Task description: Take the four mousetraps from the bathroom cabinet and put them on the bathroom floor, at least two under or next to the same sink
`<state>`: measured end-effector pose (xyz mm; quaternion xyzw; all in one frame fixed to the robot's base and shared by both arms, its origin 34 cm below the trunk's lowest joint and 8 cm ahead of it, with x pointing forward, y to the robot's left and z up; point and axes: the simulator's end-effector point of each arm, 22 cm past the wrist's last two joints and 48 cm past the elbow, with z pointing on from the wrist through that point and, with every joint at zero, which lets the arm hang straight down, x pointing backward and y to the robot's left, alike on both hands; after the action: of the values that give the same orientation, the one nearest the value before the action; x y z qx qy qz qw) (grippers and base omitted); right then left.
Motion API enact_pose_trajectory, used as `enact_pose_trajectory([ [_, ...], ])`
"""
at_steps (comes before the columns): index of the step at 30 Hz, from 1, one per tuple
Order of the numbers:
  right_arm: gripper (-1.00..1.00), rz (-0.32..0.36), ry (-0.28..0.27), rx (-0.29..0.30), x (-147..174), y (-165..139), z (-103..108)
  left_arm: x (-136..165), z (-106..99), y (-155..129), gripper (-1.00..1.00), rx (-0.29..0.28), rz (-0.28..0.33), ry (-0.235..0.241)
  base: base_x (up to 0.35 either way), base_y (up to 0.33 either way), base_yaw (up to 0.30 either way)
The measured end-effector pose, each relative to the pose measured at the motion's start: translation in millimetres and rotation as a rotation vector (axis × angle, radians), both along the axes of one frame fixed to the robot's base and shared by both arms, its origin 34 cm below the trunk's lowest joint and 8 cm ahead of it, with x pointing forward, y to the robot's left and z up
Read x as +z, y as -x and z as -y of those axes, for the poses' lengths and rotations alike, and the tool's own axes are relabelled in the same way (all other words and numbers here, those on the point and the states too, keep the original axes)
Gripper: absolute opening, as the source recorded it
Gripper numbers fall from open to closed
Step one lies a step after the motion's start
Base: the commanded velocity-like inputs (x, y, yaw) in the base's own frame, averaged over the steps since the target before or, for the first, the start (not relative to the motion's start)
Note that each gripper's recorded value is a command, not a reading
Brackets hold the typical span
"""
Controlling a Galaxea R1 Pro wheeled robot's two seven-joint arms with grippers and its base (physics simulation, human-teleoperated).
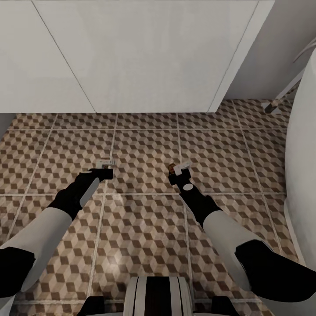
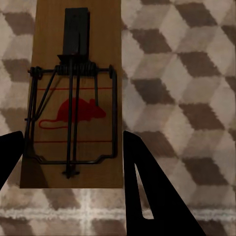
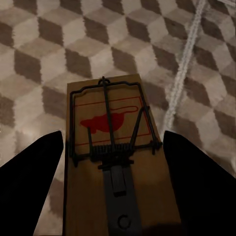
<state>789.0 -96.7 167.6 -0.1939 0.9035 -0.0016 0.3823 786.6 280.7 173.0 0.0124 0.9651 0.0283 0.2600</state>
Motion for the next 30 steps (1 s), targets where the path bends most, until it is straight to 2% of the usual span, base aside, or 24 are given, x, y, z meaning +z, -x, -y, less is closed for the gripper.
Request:
enact_pose_trajectory([
  [12,-1.0,-0.069,-0.003,0.001,-48,25,-1,-49,-8,27,-1.0,0.002,-0.072,-0.011,0.0,0.0,0.0],
  [25,-1.0,-0.145,-0.006,0.001,-100,56,-1,-99,-7,56,-1.0,0.001,-0.144,-0.01,0.0,0.0,0.0],
  [30,-1.0,-0.135,-0.013,0.003,-99,55,-2,-103,-11,60,-1.0,0.002,-0.151,-0.015,0.0,0.0,0.0],
])
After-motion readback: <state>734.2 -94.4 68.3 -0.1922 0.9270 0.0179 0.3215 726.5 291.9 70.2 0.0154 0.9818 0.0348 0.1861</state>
